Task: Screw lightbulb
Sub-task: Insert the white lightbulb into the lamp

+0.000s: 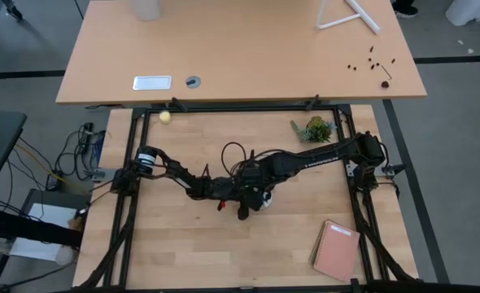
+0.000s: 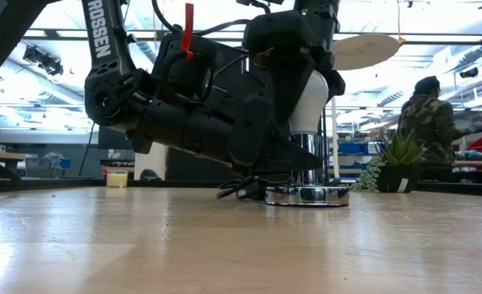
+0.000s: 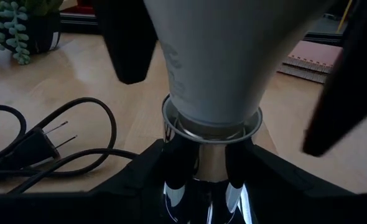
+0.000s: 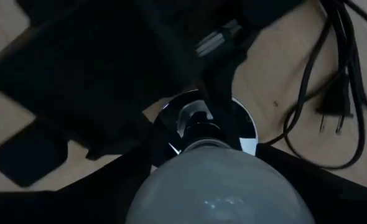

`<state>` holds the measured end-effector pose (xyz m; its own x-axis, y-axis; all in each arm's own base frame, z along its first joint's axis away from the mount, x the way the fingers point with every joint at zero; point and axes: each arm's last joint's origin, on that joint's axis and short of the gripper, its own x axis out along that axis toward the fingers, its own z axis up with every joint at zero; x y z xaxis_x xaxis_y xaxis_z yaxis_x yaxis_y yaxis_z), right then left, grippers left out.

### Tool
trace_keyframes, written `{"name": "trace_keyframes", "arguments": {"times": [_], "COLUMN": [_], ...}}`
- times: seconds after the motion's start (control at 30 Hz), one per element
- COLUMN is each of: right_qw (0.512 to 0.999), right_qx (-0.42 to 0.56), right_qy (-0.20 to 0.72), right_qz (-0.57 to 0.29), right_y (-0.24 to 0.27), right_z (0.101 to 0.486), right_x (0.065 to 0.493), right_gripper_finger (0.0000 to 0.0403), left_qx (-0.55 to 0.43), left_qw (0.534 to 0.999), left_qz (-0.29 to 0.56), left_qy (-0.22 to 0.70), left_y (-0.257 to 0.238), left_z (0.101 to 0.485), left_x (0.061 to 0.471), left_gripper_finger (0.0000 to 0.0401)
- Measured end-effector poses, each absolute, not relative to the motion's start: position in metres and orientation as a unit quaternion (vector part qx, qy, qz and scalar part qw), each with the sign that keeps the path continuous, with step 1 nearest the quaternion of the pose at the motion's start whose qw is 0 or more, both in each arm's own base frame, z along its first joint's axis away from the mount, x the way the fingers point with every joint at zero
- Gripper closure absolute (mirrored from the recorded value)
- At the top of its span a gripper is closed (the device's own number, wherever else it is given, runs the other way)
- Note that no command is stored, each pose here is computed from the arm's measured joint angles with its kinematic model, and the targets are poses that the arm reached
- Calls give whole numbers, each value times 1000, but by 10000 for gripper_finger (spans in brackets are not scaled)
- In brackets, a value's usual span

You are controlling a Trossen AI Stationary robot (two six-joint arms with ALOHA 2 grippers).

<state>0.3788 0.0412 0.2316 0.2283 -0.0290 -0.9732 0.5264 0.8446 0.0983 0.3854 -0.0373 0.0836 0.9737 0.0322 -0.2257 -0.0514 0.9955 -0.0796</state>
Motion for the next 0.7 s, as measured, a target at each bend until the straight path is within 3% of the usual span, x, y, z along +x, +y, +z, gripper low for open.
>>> {"name": "trace_keyframes", "arguments": {"times": [0.37, 0.7], "right_qw": [777, 778], "right_qx": [133, 17], "right_qy": [606, 627], "right_qz": [-107, -39], "right_y": [43, 47], "right_z": [245, 262], "right_x": [381, 377], "right_gripper_finger": [9, 11], "left_qx": [-41, -40], "left_qw": [992, 992], "left_qz": [20, 20], "left_qy": [115, 117], "left_y": [-37, -37], "left_z": [83, 83], "left_x": [385, 385], "left_gripper_finger": [211, 211]}}
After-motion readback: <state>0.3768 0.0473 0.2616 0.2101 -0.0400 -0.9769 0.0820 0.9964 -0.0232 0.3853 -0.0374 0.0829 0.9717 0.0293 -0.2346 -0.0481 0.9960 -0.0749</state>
